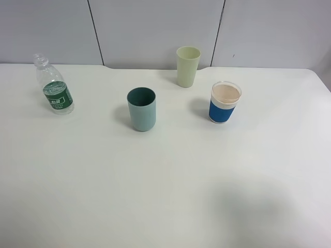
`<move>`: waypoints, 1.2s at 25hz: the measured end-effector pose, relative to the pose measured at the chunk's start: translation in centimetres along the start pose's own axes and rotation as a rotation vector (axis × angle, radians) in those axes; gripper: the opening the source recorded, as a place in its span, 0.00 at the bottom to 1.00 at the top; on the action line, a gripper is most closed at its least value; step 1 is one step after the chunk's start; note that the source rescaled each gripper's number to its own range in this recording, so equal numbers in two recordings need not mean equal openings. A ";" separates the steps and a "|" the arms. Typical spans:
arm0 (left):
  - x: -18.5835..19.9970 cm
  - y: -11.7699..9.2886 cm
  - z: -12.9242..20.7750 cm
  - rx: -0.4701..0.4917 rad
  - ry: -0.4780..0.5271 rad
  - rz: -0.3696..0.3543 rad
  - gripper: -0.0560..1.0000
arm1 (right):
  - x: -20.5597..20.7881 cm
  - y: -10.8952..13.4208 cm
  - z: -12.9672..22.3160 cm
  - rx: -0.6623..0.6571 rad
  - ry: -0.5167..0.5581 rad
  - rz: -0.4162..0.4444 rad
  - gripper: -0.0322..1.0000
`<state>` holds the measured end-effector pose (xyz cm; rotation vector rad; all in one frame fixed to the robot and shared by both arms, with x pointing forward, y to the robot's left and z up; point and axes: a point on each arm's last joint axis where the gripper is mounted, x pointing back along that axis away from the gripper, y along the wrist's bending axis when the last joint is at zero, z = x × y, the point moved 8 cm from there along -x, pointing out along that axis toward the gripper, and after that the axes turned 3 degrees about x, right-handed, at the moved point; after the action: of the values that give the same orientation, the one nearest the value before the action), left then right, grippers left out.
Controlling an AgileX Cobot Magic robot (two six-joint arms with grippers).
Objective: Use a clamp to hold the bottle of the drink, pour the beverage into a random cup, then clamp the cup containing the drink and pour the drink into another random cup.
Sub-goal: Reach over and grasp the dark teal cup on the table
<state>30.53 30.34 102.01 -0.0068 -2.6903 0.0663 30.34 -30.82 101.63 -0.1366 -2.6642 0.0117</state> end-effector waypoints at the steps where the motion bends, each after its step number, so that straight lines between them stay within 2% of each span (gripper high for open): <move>1: 0.0 0.0 0.0 0.000 0.000 0.000 1.00 | 0.0 0.0 0.0 0.000 0.000 0.000 0.72; 30: 0.0 0.0 0.0 0.000 0.000 0.000 1.00 | 0.0 0.0 0.0 0.000 0.000 0.000 0.72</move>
<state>30.53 30.34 102.01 -0.0068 -2.6903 0.0663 30.34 -30.82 101.63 -0.1365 -2.6642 0.0121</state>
